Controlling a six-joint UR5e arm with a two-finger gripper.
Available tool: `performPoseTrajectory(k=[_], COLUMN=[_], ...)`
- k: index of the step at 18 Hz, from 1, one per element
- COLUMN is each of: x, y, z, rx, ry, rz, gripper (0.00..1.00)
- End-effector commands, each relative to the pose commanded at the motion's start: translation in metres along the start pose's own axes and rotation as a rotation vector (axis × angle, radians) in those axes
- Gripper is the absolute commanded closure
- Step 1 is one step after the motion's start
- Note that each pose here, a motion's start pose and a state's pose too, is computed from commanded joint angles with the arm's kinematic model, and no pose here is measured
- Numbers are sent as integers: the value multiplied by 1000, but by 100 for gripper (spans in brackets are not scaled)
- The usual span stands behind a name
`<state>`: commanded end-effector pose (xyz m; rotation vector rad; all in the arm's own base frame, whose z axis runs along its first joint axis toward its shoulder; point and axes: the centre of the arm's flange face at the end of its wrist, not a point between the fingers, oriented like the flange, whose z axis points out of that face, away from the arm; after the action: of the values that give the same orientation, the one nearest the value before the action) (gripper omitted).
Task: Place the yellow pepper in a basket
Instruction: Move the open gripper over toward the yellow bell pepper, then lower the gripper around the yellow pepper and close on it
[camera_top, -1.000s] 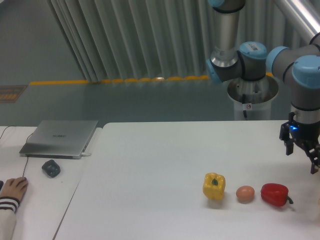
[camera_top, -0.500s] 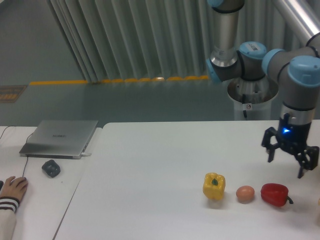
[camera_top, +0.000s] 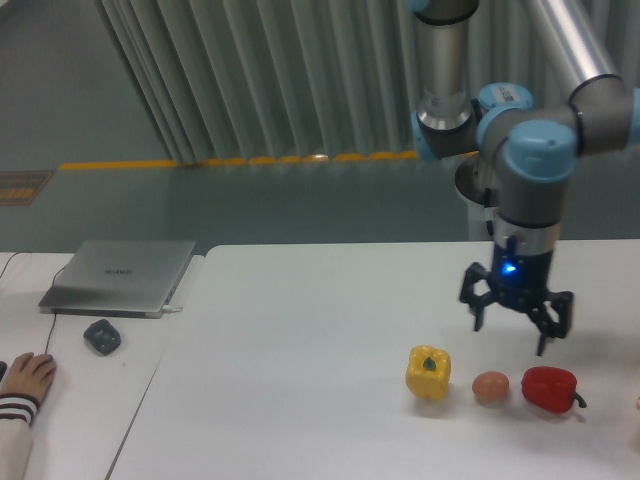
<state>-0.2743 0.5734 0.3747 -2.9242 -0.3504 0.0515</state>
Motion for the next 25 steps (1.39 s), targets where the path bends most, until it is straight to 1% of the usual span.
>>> performPoseTrajectory(k=[2, 4, 7, 8, 14, 19, 25], x=[24, 38, 66, 71, 78, 75, 71], y=[-7, -9, -14, -16, -19, -23, -22], z=[12, 18, 21, 28, 52, 44, 47], rx=[-18, -27, -19, -23, -45, -19, -24], ry=[7, 11, 16, 17, 22, 19, 15], rz=[-39, -70, -68, -60, -49, -43, -43], gripper=[0, 0, 0, 0, 0, 0, 0])
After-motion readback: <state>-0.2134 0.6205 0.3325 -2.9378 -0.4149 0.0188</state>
